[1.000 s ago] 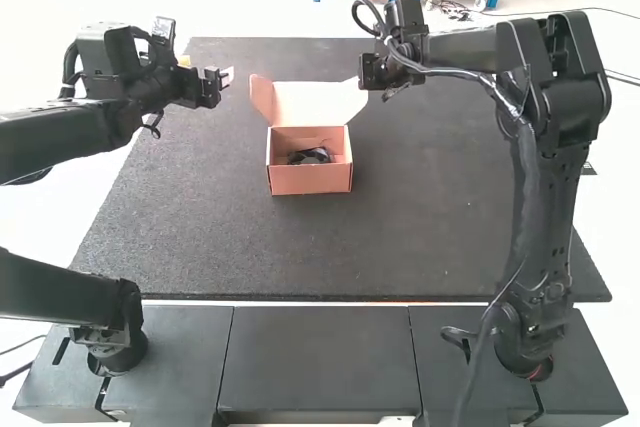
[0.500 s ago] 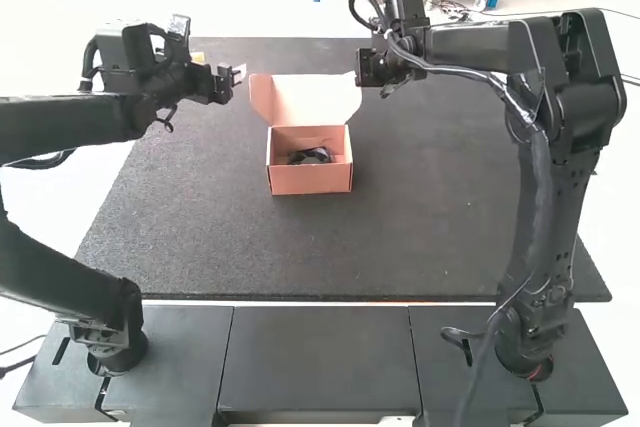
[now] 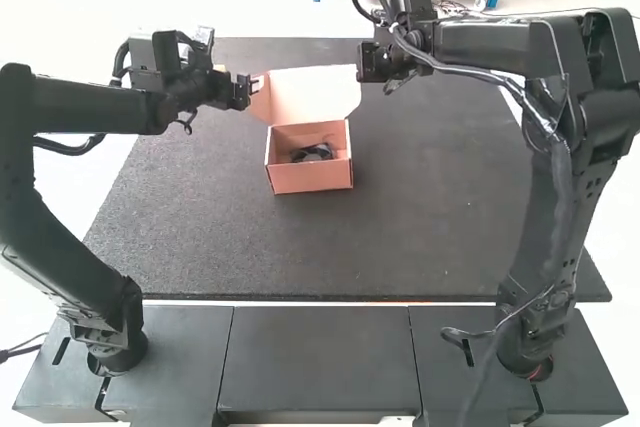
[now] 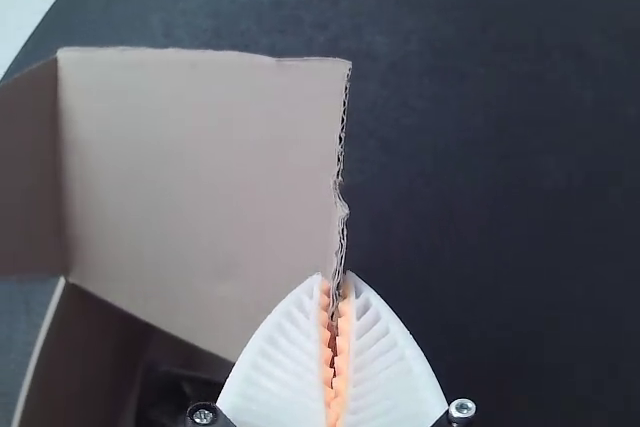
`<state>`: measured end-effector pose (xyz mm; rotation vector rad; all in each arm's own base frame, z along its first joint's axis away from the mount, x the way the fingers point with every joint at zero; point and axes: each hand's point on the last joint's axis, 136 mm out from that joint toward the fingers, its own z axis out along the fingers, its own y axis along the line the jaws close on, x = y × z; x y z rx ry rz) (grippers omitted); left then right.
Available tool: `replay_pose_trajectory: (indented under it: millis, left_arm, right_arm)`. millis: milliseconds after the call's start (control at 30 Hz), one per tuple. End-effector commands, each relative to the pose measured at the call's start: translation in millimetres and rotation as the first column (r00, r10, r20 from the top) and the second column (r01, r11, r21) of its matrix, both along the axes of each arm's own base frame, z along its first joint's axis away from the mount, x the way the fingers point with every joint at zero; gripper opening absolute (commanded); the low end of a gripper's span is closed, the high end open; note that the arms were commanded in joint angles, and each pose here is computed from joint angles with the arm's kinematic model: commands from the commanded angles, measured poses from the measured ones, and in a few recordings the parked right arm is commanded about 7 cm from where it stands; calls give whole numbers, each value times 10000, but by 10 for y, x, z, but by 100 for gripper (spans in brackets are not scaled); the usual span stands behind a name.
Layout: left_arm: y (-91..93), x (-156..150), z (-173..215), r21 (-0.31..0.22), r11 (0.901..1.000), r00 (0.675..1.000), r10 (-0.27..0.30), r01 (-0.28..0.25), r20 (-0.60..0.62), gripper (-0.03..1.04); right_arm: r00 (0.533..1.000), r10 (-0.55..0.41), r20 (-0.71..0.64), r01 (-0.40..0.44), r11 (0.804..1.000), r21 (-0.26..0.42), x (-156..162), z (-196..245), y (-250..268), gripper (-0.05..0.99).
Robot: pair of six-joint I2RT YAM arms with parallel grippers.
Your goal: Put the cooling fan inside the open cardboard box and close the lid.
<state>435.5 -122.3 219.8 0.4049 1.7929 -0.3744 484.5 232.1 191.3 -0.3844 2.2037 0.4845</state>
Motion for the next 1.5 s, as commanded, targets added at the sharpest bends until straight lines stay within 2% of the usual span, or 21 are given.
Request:
replay_pose_trajectory:
  millis: [0,200,500,633,833,1133,1300,1467]
  left_arm:
    - [54,82,190,-92,9996,9987,271,-267,429,97]
    - [227,114,158,-28,9969,9963,784,-783,347,97]
    - [232,158,-26,49,9955,9953,943,-945,237,97]
    - [154,170,-72,58,9971,9970,761,-762,161,97]
    - [-77,112,-147,83,9997,9997,240,-241,25,97]
    - [-126,166,-177,76,9999,9999,149,-149,39,97]
    - [-105,166,-253,114,9998,9998,162,-161,-136,93]
    - [-104,173,-263,109,9998,9998,148,-146,-153,81]
  right_arm:
    - [9986,119,512,-135,9994,308,-81,286,-8,-2]
    - [9991,193,376,-205,9993,319,-176,231,-36,-2]
    - [9991,327,253,-336,9988,351,-274,147,-48,-2]
    - [9990,365,244,-374,9986,375,-284,133,-44,-2]
    - [9988,414,246,-424,9982,413,-288,134,-35,-2]
    - [9985,498,236,-508,9977,451,-298,128,-22,-2]
    - [9983,501,284,-515,9975,490,-294,125,-17,-2]
    - [9984,526,219,-535,9975,454,-311,79,-16,-2]
